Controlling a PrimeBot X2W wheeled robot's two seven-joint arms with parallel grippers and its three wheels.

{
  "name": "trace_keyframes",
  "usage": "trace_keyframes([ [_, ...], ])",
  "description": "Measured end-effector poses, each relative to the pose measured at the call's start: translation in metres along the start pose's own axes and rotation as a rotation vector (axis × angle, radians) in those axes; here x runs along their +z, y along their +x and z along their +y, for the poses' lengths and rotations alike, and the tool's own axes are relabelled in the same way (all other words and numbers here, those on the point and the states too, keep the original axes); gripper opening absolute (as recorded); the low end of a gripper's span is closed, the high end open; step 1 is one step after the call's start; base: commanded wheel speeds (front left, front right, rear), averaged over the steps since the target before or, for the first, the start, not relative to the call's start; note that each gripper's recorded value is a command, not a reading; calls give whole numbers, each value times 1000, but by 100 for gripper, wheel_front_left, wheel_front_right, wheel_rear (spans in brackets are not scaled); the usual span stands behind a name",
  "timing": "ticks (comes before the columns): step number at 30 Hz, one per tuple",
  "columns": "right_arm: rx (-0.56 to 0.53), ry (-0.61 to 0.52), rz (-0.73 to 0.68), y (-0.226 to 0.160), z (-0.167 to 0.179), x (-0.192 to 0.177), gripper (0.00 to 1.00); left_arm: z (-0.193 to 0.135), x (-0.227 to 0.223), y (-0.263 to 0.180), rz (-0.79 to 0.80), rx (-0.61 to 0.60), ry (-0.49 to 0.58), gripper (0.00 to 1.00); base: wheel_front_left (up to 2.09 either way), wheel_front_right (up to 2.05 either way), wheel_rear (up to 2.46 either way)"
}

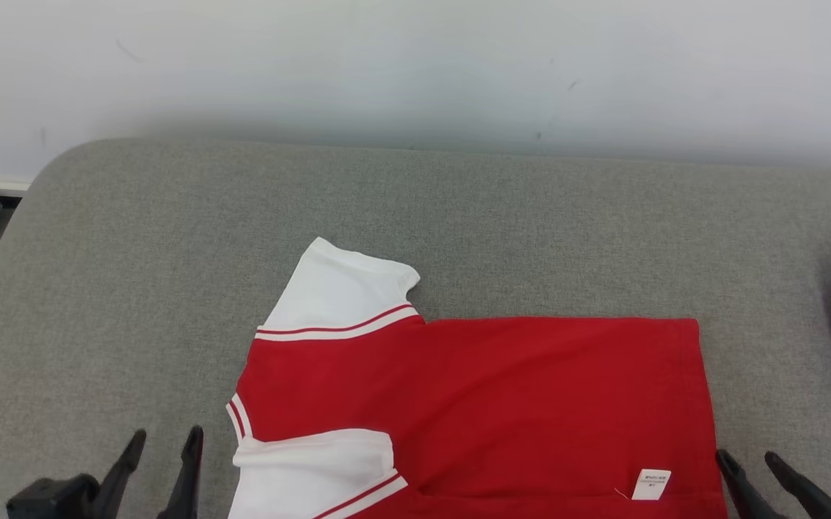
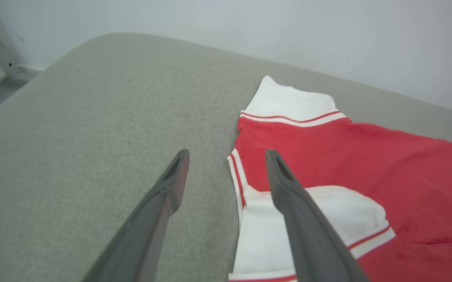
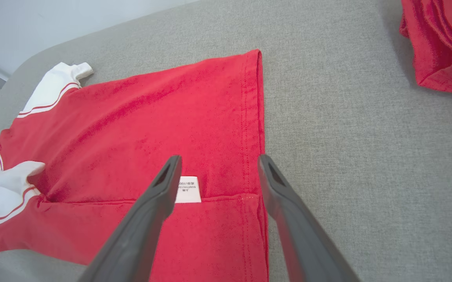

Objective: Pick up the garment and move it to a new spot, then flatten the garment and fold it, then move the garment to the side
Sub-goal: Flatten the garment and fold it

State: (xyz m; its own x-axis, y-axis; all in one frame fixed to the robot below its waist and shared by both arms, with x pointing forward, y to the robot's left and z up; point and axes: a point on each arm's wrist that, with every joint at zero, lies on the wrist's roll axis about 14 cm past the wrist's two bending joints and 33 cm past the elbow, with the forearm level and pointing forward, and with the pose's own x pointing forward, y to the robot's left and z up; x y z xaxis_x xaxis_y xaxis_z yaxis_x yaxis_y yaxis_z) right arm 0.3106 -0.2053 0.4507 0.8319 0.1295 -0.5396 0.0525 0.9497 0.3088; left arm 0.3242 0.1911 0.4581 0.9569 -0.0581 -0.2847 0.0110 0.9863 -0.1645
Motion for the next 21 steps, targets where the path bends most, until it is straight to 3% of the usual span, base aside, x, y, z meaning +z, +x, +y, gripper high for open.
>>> trace_keyframes([
  [4,18,-19,-149,6,9,27,100,-13,53,8,-215,-21,-10,100,0,0,0],
  [10,79,-9,-328,16,30,65,100,-36,120,15,-465,-70,-173,100,0,0,0],
  [15,149,16,-449,23,53,91,100,-52,151,21,-558,-133,-249,100,0,0,0],
  [21,227,25,-532,37,82,111,100,-77,152,43,-510,-229,-235,100,0,0,0],
])
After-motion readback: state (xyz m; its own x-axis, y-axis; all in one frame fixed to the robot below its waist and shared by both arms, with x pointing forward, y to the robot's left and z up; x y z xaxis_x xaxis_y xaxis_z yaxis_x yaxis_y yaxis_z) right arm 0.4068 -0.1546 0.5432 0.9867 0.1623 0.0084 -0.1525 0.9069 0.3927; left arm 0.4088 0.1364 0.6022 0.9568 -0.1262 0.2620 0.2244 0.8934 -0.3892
